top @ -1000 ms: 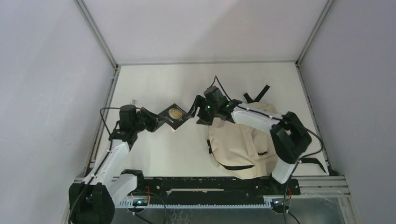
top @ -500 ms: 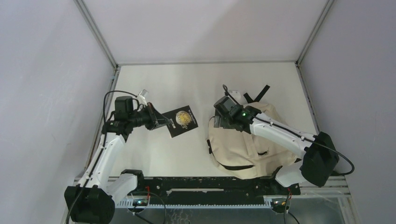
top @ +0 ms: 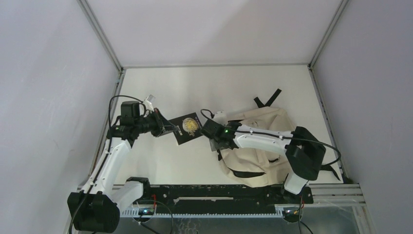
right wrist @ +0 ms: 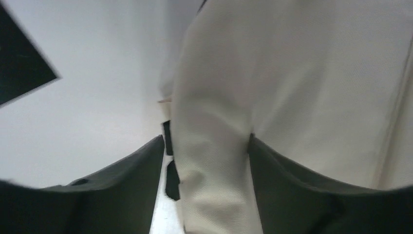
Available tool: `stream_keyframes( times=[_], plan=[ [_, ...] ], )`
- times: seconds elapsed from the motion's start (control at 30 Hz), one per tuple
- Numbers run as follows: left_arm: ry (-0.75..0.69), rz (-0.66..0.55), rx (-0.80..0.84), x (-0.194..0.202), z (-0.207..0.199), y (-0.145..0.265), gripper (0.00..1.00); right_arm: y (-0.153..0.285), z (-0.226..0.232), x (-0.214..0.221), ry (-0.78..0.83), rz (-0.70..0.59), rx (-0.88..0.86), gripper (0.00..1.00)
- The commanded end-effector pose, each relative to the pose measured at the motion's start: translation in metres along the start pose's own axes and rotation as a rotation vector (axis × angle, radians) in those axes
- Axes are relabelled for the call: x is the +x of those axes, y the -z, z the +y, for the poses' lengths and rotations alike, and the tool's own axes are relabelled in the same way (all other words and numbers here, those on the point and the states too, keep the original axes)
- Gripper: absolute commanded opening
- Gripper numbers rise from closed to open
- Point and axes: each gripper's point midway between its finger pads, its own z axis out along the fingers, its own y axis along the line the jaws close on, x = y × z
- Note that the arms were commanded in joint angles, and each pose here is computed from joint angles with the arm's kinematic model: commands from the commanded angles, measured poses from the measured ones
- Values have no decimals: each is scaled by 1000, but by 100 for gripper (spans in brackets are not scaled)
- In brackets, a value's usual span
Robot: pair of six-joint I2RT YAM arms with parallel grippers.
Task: Pack the student bag
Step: Place the book in the student bag.
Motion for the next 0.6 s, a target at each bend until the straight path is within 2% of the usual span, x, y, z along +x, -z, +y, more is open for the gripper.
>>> stream_keyframes(
  times=[0.0, 0.07, 0.1, 0.23, 0.5, 0.57],
  plan=[
    [-22, -12, 21, -4, -6, 1, 0, 8, -15, -12, -22, -40, 102, 57],
    [-21, -11, 18, -3, -4, 0, 0, 23, -24, -24, -47, -92, 111, 28],
    [-21, -10, 17, -3, -3, 0, 0, 32, -28, -31, -67, -120, 102, 18],
    [-36, 8, 29, 2, -8, -3, 0, 68, -46, -56, -162, -204, 38, 1],
    [-108, 157, 183, 38, -62, -21, 0, 97, -73, -78, -305, -235, -98, 2],
    [-108, 168, 199, 42, -69, -25, 0, 94, -78, -78, -326, -224, -125, 6]
  ],
)
